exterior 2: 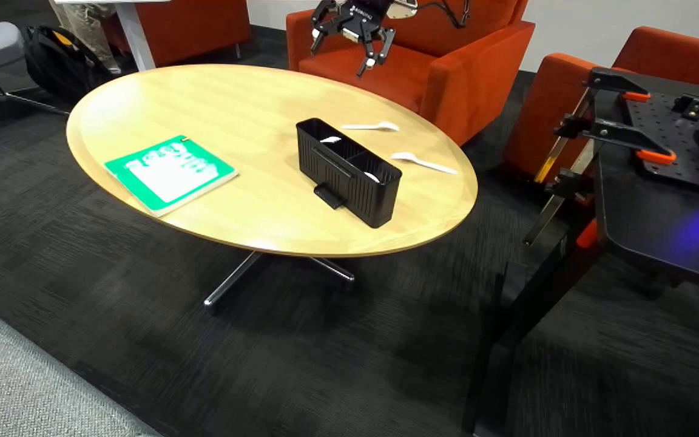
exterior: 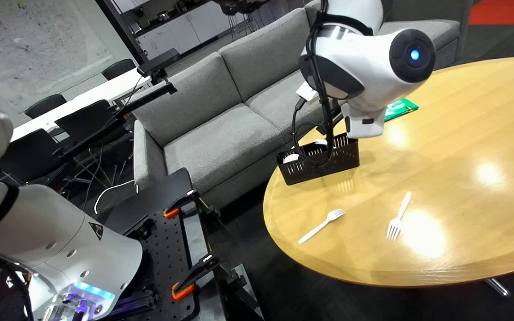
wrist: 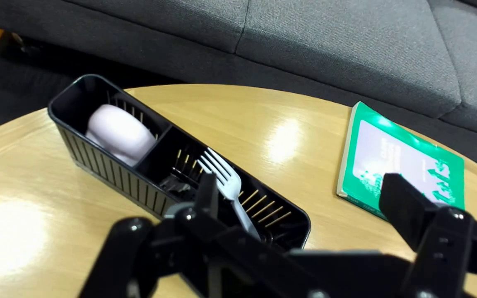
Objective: Put a fork in the utensil holder
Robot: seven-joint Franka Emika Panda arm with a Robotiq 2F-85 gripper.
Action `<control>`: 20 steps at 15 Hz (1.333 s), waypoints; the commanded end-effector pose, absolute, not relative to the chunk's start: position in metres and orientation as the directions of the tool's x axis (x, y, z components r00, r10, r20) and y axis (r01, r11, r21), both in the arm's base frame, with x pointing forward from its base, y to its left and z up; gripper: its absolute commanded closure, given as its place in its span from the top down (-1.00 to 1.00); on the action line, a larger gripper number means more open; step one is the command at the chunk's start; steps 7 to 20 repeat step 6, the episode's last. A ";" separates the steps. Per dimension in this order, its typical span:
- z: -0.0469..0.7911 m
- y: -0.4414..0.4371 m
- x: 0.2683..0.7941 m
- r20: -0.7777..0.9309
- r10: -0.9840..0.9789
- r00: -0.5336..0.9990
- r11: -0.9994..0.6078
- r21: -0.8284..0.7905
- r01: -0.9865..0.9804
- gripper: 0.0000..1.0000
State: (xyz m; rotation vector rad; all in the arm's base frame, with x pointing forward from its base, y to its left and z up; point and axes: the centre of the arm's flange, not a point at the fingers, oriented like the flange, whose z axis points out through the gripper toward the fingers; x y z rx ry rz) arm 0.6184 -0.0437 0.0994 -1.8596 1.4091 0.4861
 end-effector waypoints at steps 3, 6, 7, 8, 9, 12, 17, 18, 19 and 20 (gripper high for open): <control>0.152 -0.036 0.590 -0.585 -0.696 0.416 -0.236 -0.361 -0.902 1.00; 0.158 -0.032 0.588 -0.542 -0.716 0.440 -0.259 -0.380 -0.888 1.00; 0.158 -0.032 0.588 -0.542 -0.716 0.440 -0.259 -0.380 -0.888 1.00; 0.158 -0.032 0.588 -0.542 -0.716 0.440 -0.259 -0.380 -0.888 1.00; 0.158 -0.032 0.588 -0.542 -0.716 0.440 -0.259 -0.380 -0.888 1.00; 0.158 -0.032 0.588 -0.542 -0.716 0.440 -0.259 -0.380 -0.888 1.00; 0.158 -0.032 0.588 -0.542 -0.716 0.440 -0.259 -0.380 -0.888 1.00; 0.158 -0.032 0.588 -0.542 -0.716 0.440 -0.259 -0.380 -0.888 1.00; 0.158 -0.032 0.588 -0.542 -0.716 0.440 -0.259 -0.380 -0.888 1.00; 0.158 -0.032 0.588 -0.542 -0.716 0.440 -0.259 -0.380 -0.888 1.00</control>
